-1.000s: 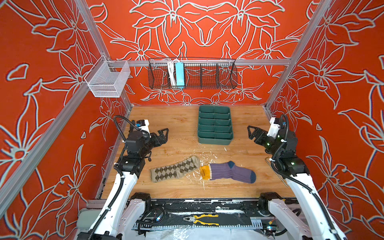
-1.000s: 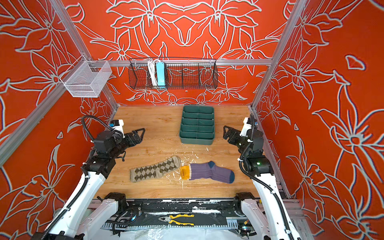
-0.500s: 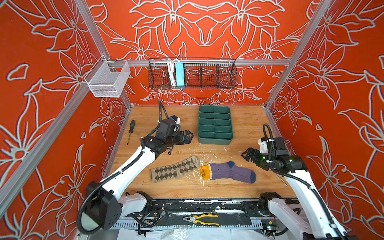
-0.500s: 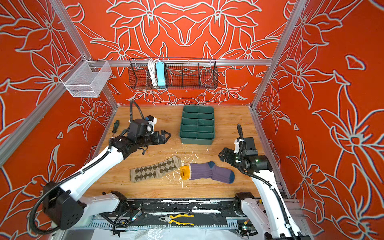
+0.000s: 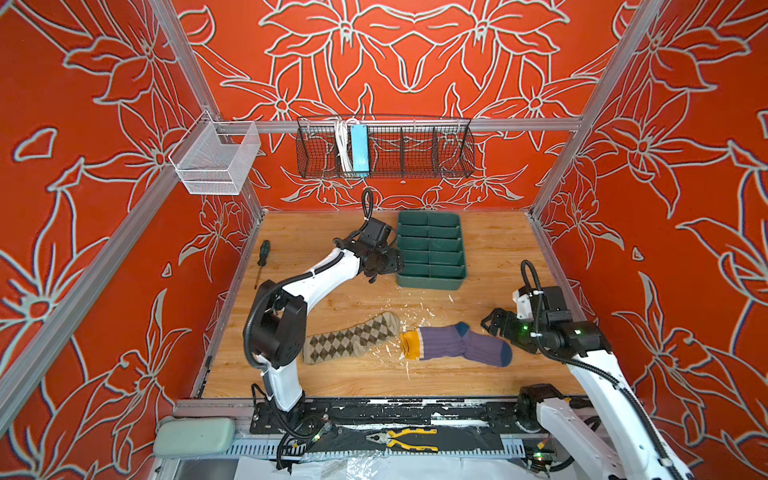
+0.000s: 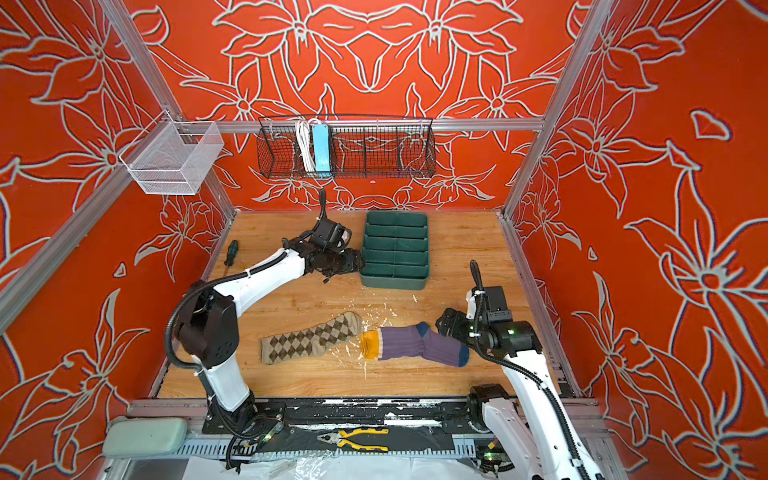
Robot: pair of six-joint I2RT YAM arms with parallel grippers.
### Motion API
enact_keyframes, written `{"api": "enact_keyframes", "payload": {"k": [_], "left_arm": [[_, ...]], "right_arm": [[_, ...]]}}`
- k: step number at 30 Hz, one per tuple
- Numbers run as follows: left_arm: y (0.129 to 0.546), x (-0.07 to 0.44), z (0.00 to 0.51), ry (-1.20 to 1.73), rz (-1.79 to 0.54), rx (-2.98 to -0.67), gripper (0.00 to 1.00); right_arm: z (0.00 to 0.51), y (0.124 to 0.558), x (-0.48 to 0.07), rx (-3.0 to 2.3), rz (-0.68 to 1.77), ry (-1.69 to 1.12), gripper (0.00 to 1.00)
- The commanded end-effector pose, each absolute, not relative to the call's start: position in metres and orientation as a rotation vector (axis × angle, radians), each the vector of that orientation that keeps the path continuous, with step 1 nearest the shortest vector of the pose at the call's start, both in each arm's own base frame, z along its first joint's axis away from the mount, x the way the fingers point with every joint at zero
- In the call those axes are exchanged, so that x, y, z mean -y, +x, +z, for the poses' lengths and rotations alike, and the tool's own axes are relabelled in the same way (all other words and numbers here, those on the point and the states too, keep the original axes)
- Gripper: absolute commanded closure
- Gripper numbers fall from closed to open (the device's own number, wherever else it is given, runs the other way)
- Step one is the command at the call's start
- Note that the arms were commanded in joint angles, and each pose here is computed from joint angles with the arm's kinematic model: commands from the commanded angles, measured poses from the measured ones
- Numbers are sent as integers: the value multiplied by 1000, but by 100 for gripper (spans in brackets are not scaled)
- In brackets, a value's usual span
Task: Roll the socks
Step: 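Push the green tray aside with the left gripper while the right hovers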
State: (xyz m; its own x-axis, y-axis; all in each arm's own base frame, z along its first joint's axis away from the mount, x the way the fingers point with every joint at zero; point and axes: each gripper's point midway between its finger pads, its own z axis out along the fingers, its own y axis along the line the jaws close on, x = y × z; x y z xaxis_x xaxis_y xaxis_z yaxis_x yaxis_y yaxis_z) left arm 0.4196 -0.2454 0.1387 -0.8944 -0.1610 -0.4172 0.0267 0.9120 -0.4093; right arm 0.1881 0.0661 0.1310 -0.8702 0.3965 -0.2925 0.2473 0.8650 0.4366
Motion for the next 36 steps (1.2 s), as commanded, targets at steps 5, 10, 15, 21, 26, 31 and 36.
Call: {"api": "enact_keyframes", "payload": {"k": [5, 10, 15, 21, 26, 31, 36], "left_arm": [[446, 257, 127, -100, -502, -2679, 36], [456, 255, 107, -93, -410, -2735, 45], [463, 253, 97, -96, -352, -2746, 50], [472, 257, 97, -96, -362, -2729, 55], [480, 258, 93, -81, -328, -2731, 63], [488, 258, 85, -69, -285, -2745, 68], [493, 248, 78, -45, -170, -2758, 79]], "right_arm": [[120, 194, -77, -2697, 530, 415, 10], [117, 196, -80, -2714, 506, 383, 10], [117, 197, -81, -2711, 492, 369, 10], [115, 199, -83, -2712, 485, 360, 10], [111, 199, -86, -2719, 483, 353, 10], [112, 198, -86, -2719, 475, 343, 10], [112, 198, -86, -2718, 465, 334, 10]]}}
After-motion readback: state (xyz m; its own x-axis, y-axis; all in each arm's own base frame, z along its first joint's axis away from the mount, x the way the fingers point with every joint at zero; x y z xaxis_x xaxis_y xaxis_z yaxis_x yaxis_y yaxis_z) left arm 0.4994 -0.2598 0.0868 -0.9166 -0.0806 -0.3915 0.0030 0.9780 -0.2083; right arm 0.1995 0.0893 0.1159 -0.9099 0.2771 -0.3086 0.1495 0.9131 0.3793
